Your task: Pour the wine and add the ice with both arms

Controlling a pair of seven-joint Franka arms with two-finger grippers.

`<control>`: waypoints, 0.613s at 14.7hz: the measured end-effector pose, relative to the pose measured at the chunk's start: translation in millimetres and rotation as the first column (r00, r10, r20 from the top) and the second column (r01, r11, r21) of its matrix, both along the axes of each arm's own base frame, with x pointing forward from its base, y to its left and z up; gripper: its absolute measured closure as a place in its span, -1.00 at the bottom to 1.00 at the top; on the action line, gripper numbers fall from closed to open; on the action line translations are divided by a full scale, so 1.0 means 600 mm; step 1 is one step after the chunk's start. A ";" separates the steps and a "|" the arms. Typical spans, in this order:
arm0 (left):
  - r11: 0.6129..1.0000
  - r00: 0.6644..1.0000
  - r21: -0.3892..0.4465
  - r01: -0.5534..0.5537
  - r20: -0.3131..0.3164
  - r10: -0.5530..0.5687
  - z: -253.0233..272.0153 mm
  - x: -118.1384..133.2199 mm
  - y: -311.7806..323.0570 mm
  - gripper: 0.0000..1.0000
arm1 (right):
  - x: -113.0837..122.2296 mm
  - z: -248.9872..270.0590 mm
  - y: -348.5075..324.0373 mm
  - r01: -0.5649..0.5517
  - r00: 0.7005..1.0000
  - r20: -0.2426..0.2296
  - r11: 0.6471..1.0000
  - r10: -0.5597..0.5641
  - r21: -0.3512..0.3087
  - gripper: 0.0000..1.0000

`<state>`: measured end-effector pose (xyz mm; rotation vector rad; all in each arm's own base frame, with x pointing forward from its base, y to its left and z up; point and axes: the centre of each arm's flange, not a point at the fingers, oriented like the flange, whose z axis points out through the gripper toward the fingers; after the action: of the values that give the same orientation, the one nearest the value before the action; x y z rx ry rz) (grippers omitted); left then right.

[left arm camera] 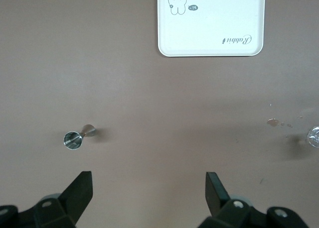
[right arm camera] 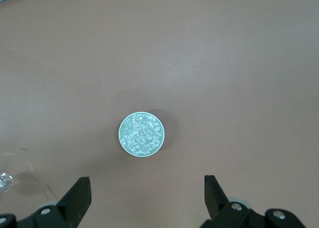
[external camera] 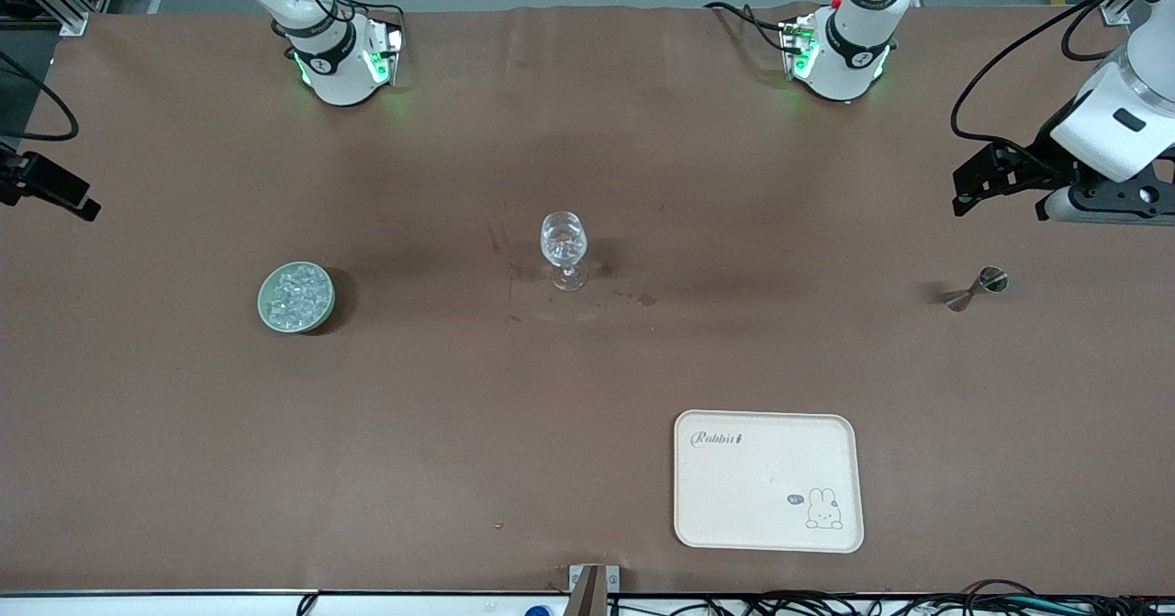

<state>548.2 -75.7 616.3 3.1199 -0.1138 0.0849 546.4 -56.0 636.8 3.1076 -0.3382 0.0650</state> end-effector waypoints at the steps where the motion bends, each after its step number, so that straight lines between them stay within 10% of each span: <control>1: 1.000 1.000 0.000 -0.001 0.000 0.001 0.000 0.000 0.001 -1.00 | 0.000 0.000 0.000 0.000 1.000 0.000 1.000 0.000 0.000 -1.00; 9: 0.998 0.998 0.002 -0.056 -0.031 0.056 -0.006 -0.001 0.037 -1.00 | 0.000 -0.002 0.000 0.000 1.000 -0.003 1.000 0.000 0.000 -1.00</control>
<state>547.5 -53.5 612.9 3.1247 -0.0263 0.0368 546.4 -56.0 635.6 3.1077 -0.3382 0.0608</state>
